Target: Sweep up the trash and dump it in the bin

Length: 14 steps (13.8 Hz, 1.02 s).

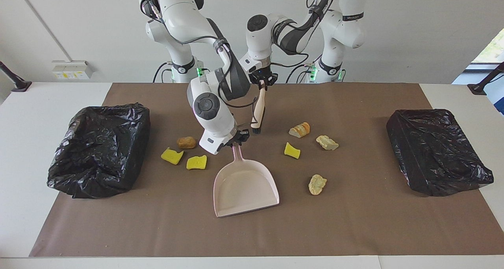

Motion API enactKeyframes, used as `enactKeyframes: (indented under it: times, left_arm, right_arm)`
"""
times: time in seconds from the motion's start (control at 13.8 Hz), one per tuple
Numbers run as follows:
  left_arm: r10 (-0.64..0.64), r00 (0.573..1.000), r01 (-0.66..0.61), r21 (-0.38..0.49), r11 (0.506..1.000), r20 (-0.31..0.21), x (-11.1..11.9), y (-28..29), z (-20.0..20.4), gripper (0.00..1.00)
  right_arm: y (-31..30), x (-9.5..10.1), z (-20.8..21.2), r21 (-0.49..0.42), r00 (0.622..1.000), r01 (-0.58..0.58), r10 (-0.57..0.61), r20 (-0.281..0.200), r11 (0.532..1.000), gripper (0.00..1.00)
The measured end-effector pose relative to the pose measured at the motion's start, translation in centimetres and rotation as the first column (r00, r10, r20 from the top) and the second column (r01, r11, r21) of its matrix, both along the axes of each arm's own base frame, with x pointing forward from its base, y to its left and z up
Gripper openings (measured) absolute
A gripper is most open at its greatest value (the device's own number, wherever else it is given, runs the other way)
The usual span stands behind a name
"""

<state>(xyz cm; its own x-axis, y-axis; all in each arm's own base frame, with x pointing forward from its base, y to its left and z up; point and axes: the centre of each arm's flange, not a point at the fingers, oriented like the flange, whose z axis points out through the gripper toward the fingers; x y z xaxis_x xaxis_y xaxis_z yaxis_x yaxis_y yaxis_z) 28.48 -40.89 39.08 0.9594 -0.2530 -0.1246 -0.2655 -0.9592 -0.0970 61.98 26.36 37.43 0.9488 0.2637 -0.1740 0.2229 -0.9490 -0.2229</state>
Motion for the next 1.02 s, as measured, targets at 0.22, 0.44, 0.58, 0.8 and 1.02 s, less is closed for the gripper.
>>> enactKeyframes:
  times: [0.22, 0.44, 0.58, 0.8, 1.02]
  left_arm:
    - [0.050, 0.998, -0.050, 0.020, 0.999, 0.038, 4.4, 4.3, 1.8, 0.26]
    - [0.126, 0.989, -0.129, 0.026, 0.991, 0.079, 8.7, 9.0, 3.0, 0.26]
    - [0.189, 0.979, -0.192, 0.033, 0.981, 0.079, 10.9, 11.9, 2.8, 0.26]
    - [0.283, 0.956, -0.287, 0.047, 0.957, 0.079, 13.6, 16.3, 2.3, 0.26]
    - [0.364, 0.928, -0.368, 0.055, 0.928, 0.077, 15.3, 19.9, 2.0, 0.26]
  right_arm:
    - [-2.5, -0.9, 3.4, 0.022, 0.974, -0.227, 0.227, -0.001, 0.974, 0.32]
    - [-3.6, -2.4, 3.5, -0.052, 0.884, -0.468, 0.467, -0.034, 0.882, 0.32]
    - [-2.9, -3.9, 2.4, -0.051, 0.808, -0.589, 0.587, -0.058, 0.806, 0.32]
    - [-2.2, -6.1, 1.0, -0.049, 0.716, -0.697, 0.692, -0.090, 0.715, 0.32]
    - [-0.3, -8.0, -0.4, -0.084, 0.625, -0.780, 0.769, -0.132, 0.620, 0.32]
